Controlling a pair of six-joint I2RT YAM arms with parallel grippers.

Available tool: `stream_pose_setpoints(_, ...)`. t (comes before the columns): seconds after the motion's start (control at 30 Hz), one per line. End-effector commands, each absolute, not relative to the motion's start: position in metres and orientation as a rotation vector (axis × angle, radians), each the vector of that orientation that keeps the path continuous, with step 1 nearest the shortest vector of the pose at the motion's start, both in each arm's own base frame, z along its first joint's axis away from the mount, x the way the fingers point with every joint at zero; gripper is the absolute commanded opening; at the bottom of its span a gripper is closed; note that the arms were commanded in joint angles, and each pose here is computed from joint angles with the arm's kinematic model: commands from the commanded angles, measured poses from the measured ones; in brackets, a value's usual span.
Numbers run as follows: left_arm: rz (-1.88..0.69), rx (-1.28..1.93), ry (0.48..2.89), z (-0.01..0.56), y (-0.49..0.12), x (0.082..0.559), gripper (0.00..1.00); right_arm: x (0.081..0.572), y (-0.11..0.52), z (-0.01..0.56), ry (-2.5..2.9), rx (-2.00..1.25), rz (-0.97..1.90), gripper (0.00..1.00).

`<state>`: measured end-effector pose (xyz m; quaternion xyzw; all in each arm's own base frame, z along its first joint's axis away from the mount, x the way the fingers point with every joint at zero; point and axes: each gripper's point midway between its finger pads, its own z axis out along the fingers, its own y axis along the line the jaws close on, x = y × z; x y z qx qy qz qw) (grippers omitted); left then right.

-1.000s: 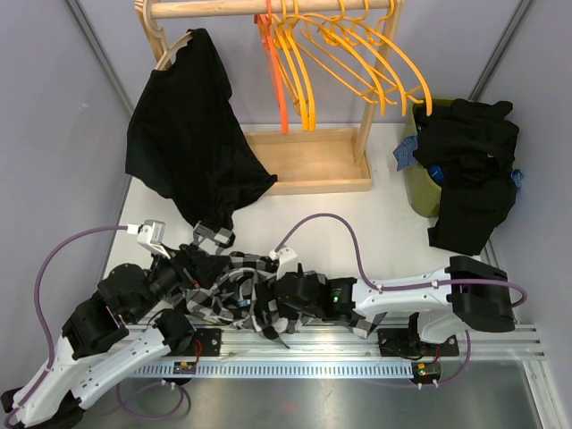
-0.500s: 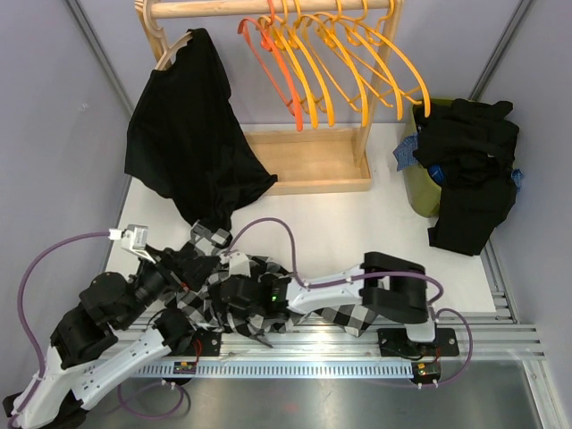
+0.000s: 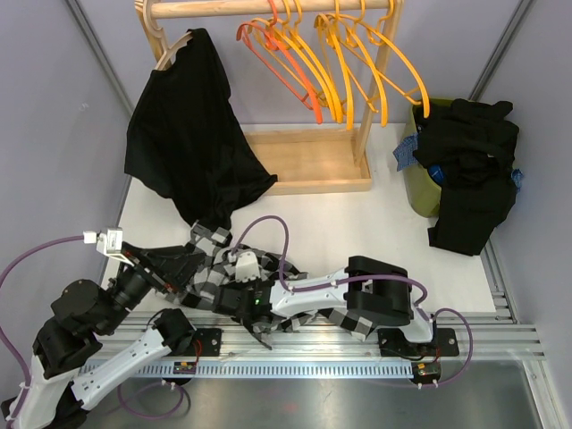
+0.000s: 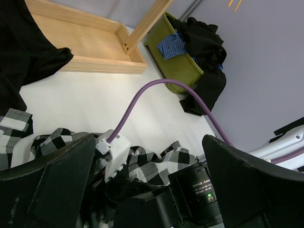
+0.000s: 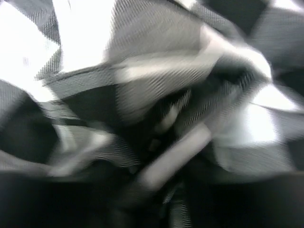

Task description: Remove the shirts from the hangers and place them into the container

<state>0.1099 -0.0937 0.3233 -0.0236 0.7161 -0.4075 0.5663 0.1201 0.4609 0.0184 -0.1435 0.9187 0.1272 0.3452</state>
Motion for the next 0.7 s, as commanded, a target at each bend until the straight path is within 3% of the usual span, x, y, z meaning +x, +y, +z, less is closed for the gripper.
stream_pose_setpoints(0.0, -0.965, -0.065, 1.633, 0.337, -0.089, 0.110, 0.99, 0.122, 0.345, -0.054, 2.500, -0.396, -0.218, 0.30)
stream_pose_setpoints(0.07, -0.967, -0.060, 1.640, 0.337, -0.091, 0.110, 0.99, 0.121, 0.329, -0.057, 2.516, -0.347, -0.237, 0.00)
stream_pose_setpoints(0.3, -0.986, -0.025, 1.668, 0.332, -0.101, 0.109, 0.99, 0.146, 0.289, -0.002, 2.429, -0.053, -0.165, 0.00)
stream_pose_setpoints(0.5, -0.990, 0.010, 1.713, 0.326, -0.113, 0.112, 0.99, 0.179, 0.236, 0.120, 2.154, 0.206, -0.125, 0.00)
stream_pose_setpoints(0.67, -1.003, 0.017, 1.725, 0.326, -0.121, 0.114, 0.99, 0.200, 0.153, 0.220, 1.950, 0.392, -0.192, 0.00)
